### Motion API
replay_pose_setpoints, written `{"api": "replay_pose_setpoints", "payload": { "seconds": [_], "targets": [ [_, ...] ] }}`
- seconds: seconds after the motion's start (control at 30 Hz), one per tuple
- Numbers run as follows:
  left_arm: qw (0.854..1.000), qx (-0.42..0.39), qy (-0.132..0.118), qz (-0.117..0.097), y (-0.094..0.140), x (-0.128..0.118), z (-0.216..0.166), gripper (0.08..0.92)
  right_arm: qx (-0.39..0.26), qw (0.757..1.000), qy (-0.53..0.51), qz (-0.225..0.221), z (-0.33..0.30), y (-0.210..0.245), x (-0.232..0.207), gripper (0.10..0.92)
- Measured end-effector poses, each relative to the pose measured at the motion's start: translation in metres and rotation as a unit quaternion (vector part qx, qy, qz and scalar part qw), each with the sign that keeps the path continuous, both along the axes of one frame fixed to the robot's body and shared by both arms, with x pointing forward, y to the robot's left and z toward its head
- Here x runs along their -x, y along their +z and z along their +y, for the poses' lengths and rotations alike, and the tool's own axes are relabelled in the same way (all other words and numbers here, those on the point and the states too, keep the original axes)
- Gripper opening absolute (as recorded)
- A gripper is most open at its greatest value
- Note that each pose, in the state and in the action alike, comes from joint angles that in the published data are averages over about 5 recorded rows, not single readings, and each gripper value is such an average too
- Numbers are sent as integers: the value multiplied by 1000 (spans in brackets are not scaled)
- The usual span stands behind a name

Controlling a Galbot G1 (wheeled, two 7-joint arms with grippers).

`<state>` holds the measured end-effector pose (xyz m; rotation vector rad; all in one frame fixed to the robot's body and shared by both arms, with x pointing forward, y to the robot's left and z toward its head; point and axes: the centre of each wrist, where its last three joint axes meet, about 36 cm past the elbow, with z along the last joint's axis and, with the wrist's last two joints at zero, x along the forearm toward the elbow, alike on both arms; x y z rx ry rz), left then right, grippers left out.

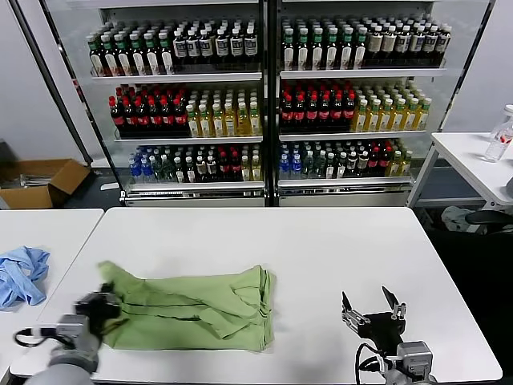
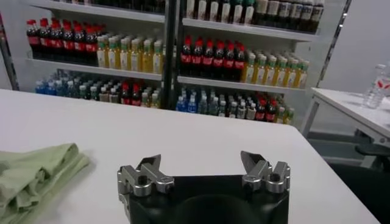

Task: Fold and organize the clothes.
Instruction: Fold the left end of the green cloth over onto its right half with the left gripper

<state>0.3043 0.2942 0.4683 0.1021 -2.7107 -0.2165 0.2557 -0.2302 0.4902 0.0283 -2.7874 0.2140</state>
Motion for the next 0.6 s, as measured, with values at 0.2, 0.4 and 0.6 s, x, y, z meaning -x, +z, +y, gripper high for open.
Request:
{"api": "replay_pose_setpoints", "payload": {
  "seconds": [0.2, 0.4, 0.6],
  "targets": [
    [989, 138, -55, 17, -1, 3, -49, 97, 5, 1000, -4, -2, -1, 3, 3, 823],
    [970, 225, -86, 22, -3, -7, -83, 97, 7, 1000, -6, -1, 0, 1, 4, 823],
    [956, 274, -104, 28, -7, -22, -106, 97, 9, 1000, -6, -1, 0, 1, 5, 822]
  ]
}}
